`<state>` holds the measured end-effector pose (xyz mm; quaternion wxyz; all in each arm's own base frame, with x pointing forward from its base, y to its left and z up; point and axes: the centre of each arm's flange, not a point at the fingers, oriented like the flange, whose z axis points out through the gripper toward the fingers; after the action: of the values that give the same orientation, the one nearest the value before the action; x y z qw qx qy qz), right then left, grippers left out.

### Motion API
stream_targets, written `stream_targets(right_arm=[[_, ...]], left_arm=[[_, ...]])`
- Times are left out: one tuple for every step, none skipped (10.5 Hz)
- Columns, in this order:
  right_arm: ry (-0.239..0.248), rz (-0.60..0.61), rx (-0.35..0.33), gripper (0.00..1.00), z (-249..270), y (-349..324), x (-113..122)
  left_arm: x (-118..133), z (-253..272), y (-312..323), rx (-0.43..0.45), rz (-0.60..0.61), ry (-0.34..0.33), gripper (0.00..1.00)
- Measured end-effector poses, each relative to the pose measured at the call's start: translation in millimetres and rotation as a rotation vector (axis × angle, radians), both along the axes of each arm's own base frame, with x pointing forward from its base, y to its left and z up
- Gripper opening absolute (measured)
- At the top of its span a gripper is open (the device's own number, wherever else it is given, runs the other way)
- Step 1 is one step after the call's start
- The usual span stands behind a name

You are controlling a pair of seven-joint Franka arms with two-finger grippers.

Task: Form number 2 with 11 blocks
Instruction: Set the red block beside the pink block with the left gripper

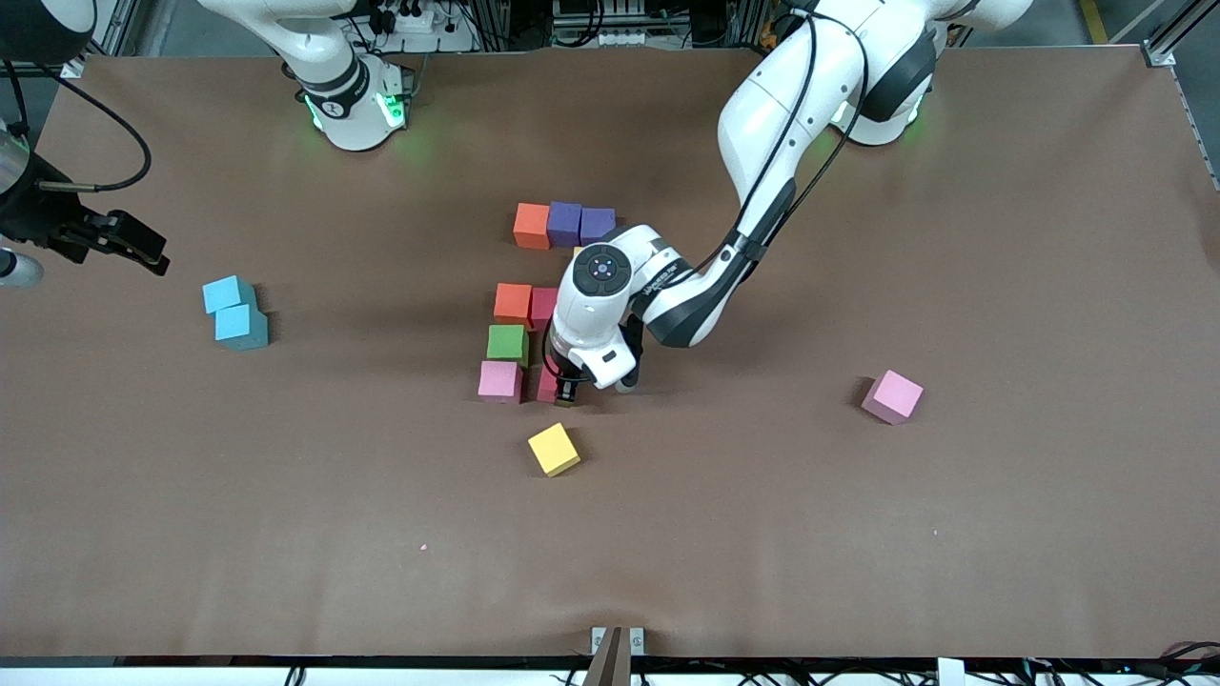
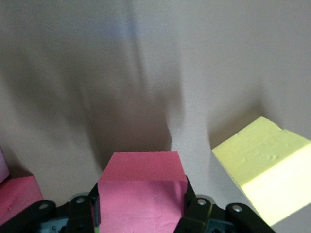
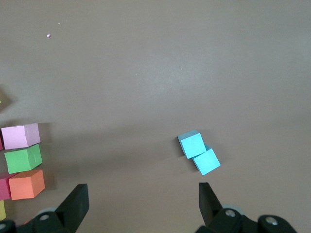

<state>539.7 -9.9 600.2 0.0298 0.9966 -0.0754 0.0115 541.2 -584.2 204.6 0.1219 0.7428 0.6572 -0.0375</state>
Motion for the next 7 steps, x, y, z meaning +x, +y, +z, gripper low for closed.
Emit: stream_targets(right_arm=[[0.000, 0.000, 0.000, 1.00, 0.0, 0.0, 0.0], [-0.001, 0.000, 0.000, 1.00, 0.1, 0.0, 0.1], [-0.001, 0.000, 0.000, 1.00, 0.1, -0.2, 0.1], [-0.001, -0.001, 0.000, 1.00, 0.0, -0.9, 0.1], [0.000, -0.002, 0.000, 1.00, 0.0, -1.2, 0.1], [0.000, -0.003, 0.000, 1.00, 0.0, -1.6, 0.1], [-0.001, -0.004, 0.000, 1.00, 0.0, -2.1, 0.1]], left_arm=[[-3.5, -4.1, -2.3, 0.002, 0.002, 0.005, 0.60], [-5.7, -6.0, -4.4, 0.001, 0.008, 0.008, 0.60], [-5.9, -5.2, -5.2, -0.001, 0.018, 0.009, 0.60], [-5.6, -4.8, -5.3, -0.003, 0.024, 0.010, 0.60], [-5.5, -4.7, -5.3, -0.004, 0.031, 0.011, 0.60], [-5.9, -4.6, -5.7, -0.005, 0.035, 0.012, 0.60], [-6.5, -3.8, -7.3, -0.012, 0.037, 0.007, 0.60]])
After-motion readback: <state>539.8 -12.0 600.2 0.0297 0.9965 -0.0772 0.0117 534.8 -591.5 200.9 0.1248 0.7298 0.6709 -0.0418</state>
